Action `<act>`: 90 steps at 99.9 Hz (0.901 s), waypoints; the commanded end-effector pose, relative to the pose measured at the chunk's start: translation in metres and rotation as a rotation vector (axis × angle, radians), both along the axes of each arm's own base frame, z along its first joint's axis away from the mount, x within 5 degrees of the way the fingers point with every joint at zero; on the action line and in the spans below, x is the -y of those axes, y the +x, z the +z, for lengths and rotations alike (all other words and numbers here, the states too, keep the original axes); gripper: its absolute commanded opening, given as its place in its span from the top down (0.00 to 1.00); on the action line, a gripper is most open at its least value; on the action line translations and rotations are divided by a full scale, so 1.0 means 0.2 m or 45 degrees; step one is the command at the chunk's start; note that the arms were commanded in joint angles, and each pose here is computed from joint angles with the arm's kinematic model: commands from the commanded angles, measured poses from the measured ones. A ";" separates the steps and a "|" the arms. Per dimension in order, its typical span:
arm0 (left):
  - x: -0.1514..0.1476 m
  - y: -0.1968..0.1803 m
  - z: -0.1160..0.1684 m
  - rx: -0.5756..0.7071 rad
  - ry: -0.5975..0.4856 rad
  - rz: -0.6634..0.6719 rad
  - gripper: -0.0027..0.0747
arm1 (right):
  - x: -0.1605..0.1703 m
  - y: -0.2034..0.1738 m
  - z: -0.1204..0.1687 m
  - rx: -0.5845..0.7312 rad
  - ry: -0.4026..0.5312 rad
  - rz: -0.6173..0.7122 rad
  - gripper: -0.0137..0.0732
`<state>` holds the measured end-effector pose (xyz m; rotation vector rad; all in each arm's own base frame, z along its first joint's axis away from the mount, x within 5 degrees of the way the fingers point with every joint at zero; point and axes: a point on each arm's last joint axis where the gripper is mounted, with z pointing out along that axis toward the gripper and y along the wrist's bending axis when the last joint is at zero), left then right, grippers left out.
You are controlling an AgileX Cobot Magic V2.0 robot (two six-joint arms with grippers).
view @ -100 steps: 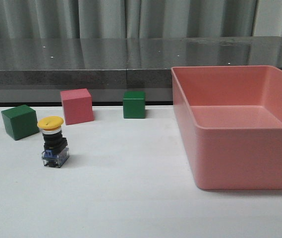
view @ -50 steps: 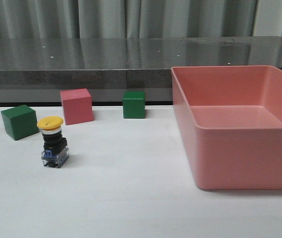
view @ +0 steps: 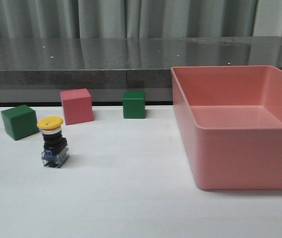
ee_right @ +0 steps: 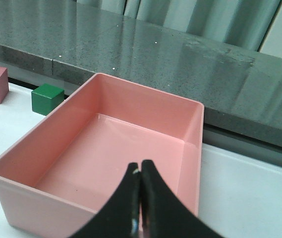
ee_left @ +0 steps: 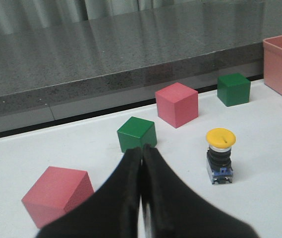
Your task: Place and stand button with both arms
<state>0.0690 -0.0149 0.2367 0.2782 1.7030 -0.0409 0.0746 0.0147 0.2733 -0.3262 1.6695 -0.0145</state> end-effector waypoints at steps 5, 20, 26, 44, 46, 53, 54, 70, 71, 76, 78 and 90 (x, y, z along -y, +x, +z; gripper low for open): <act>-0.03 -0.03 0.02 0.164 -0.074 0.086 0.99 | 0.01 0.01 0.07 0.116 0.030 -0.033 0.91; -0.04 -0.06 -0.08 0.248 -0.085 0.108 0.99 | 0.01 0.01 0.07 0.116 0.030 -0.033 0.91; -0.05 -0.07 -0.11 0.277 -0.117 0.113 0.99 | 0.01 0.01 0.07 0.116 0.030 -0.033 0.91; -0.04 -0.07 -0.17 0.306 -0.112 0.106 0.99 | 0.01 0.01 0.07 0.114 0.029 -0.032 0.91; -0.04 -0.07 -0.17 0.312 -0.110 0.104 0.99 | 0.01 0.01 0.07 0.114 0.029 -0.032 0.91; -0.04 -0.07 -0.17 0.324 -0.117 0.100 0.99 | 0.01 0.01 0.07 0.114 0.029 -0.033 0.91; -0.04 -0.07 -0.17 0.326 -0.117 0.099 0.99 | 0.01 0.01 0.07 0.114 0.029 -0.033 0.91; -0.04 -0.07 -0.17 0.327 -0.117 0.099 0.99 | 0.01 0.01 0.07 0.114 0.029 -0.033 0.91; -0.04 -0.07 -0.17 0.327 -0.117 0.099 0.99 | 0.01 0.01 0.07 0.114 0.029 -0.033 0.91; -0.04 -0.07 -0.17 0.327 -0.117 0.099 0.99 | 0.01 0.01 0.07 0.114 0.029 -0.033 0.91; -0.04 -0.07 -0.17 0.327 -0.117 0.099 0.99 | 0.01 0.01 0.07 0.114 0.029 -0.033 0.91; -0.04 -0.07 -0.17 0.327 -0.117 0.099 0.99 | 0.01 0.01 0.07 0.114 0.029 -0.033 0.91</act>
